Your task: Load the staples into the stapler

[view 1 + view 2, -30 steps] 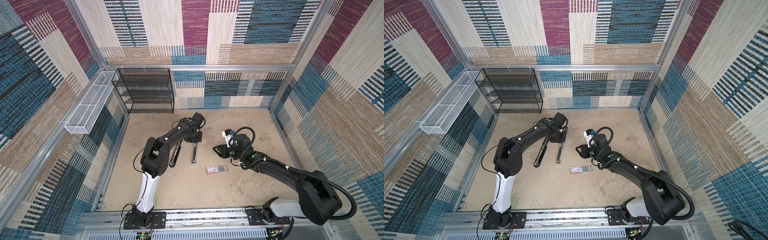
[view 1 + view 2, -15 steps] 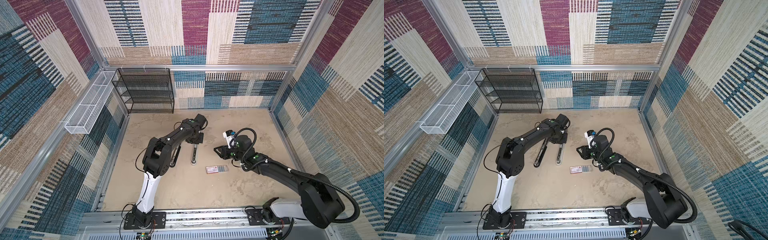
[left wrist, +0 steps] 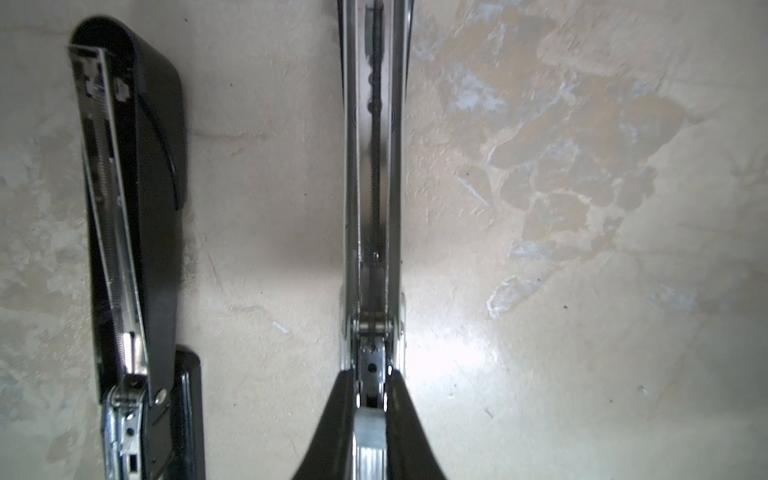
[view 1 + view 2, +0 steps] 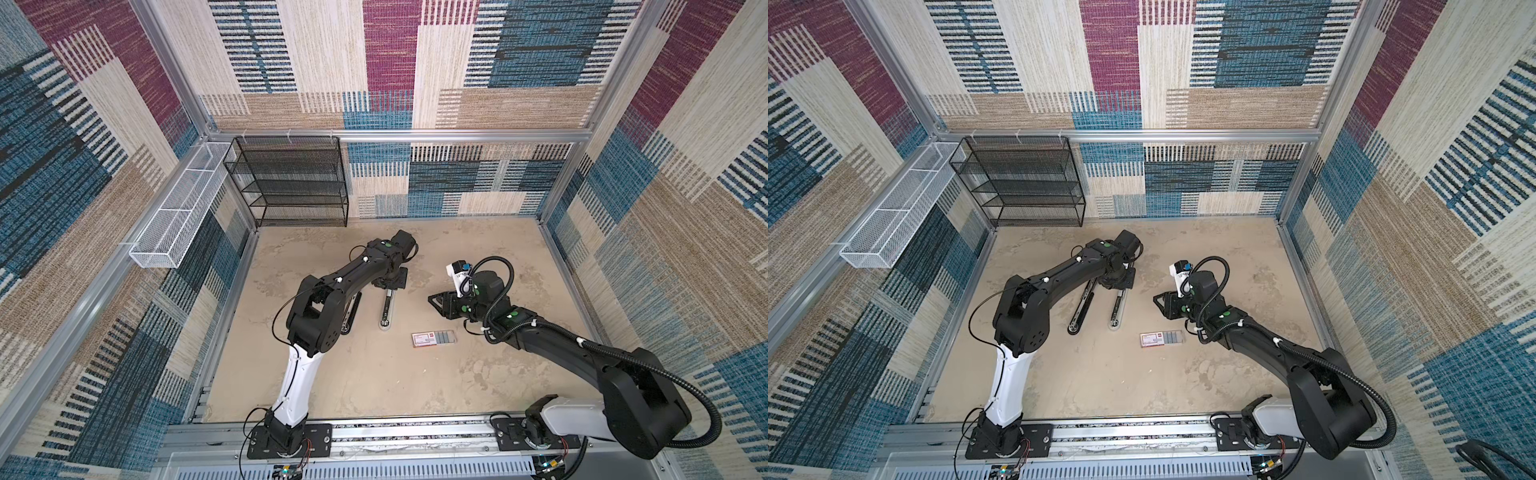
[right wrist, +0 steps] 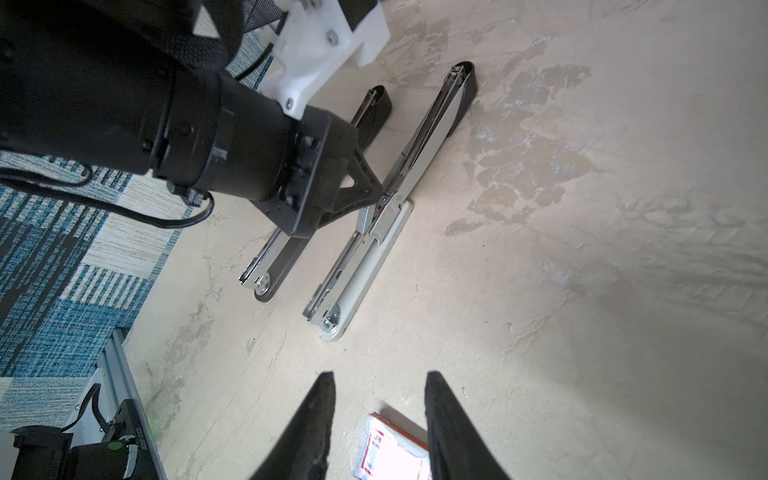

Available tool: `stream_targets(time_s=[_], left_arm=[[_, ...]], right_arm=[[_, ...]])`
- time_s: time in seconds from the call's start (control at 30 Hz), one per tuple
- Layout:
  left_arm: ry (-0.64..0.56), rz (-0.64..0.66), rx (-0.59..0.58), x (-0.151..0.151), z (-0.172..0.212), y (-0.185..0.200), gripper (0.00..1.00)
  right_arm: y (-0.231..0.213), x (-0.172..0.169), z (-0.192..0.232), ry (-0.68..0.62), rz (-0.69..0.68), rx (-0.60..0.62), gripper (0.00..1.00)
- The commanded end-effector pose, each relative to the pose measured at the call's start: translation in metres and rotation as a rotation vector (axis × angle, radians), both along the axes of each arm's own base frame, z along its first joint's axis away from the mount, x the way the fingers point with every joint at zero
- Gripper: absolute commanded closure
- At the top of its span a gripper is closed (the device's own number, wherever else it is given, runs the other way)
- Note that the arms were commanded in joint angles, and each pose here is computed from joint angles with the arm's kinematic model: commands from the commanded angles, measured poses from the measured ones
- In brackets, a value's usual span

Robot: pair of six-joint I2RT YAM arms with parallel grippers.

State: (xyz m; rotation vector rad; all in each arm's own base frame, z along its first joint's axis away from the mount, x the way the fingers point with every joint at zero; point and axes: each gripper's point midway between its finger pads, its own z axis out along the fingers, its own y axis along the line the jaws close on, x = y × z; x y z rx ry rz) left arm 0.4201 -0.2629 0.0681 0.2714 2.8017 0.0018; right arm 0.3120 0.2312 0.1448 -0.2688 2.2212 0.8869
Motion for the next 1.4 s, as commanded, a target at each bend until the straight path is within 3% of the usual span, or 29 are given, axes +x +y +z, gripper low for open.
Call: stream_targets(time_s=[0.0, 0.43, 0.67, 1.23, 1.37], left_arm=[[0.007, 0.005, 0.039, -0.004, -0.003, 0.006, 1.0], [0.01, -0.009, 0.067, -0.013, -0.006, 0.008, 0.99], [0.002, -0.021, 0.04, -0.014, 0.004, 0.002, 0.74], [0.022, -0.025, -0.062, -0.008, 0.023, 0.004, 0.65], [0.073, -0.014, -0.126, -0.006, 0.017, 0.007, 0.64]], right_arm=[[0.0, 0.003, 0.005, -0.017, -0.01, 0.012, 0.6], [0.002, 0.006, 0.007, -0.018, -0.007, 0.013, 0.6], [0.002, 0.007, 0.007, -0.019, -0.009, 0.011, 0.6], [0.0, 0.005, 0.01, -0.022, -0.018, 0.01, 0.6], [0.004, 0.002, 0.011, -0.028, 0.008, 0.031, 0.55]])
